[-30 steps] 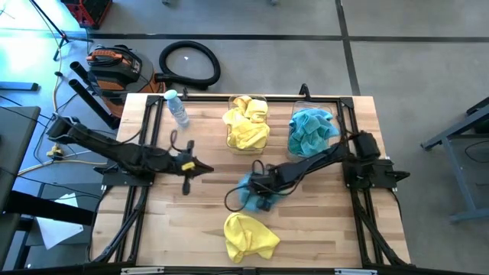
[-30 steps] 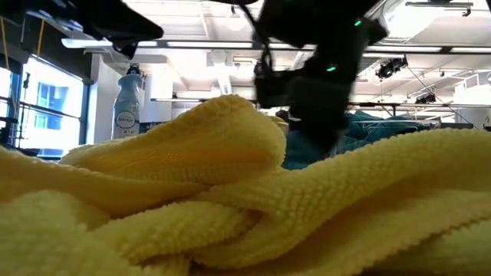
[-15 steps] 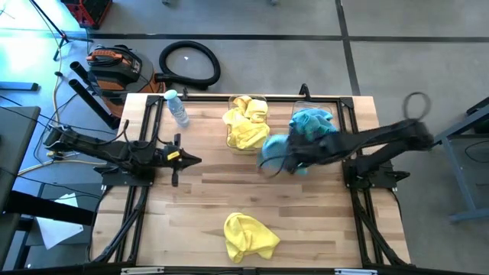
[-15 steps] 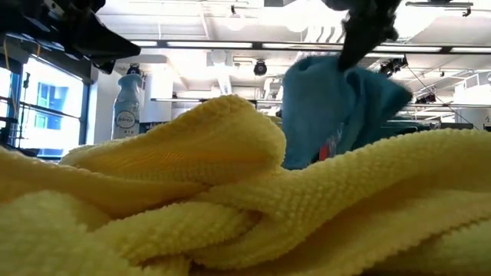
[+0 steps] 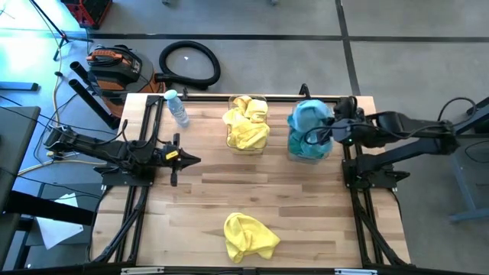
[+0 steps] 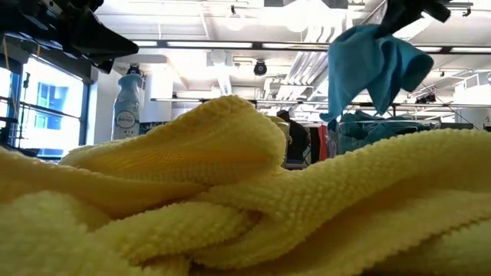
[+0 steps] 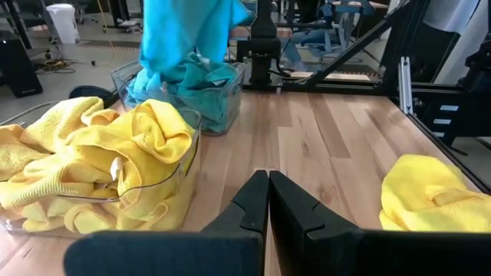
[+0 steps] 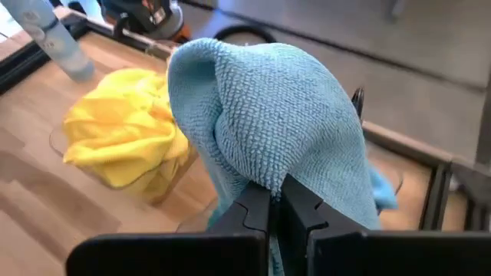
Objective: Sort microfiber towel by color & place in baskets
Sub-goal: Put the blue towel into the right transparent bin
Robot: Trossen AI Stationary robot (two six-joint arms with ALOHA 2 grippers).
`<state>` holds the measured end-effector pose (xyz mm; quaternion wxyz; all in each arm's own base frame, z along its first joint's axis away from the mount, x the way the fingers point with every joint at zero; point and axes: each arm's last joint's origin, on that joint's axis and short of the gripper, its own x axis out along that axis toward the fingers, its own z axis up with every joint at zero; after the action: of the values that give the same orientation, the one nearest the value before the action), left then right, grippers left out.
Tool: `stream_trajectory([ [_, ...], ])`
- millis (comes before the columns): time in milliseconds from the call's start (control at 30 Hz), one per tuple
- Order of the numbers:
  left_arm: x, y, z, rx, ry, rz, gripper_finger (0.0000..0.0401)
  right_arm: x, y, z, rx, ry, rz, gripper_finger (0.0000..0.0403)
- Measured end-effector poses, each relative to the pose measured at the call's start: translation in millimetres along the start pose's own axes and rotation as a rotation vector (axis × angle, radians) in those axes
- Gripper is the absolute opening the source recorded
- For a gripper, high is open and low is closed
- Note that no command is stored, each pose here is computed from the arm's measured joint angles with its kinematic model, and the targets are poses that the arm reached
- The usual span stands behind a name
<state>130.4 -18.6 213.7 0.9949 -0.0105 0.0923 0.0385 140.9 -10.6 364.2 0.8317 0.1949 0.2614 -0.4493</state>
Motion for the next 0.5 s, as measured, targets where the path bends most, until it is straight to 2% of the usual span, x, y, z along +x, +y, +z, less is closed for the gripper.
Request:
stream_trajectory([
  [133,0.0,0.0,0.0,-0.001,0.000,0.000,0.0000,2.7,-4.8,-8.6,0.039,0.032,-0.031,0.0000],
  [333,0.0,0.0,0.1,-0.010,0.000,0.000,0.0000,2.8,-19.3,-10.8,0.077,-0.067,-0.229,0.0000],
  [500,0.0,0.0,-0.4,-0.008,0.005,0.000,0.0000,6.0,-28.6,-13.3,0.096,-0.024,-0.336,0.0000],
])
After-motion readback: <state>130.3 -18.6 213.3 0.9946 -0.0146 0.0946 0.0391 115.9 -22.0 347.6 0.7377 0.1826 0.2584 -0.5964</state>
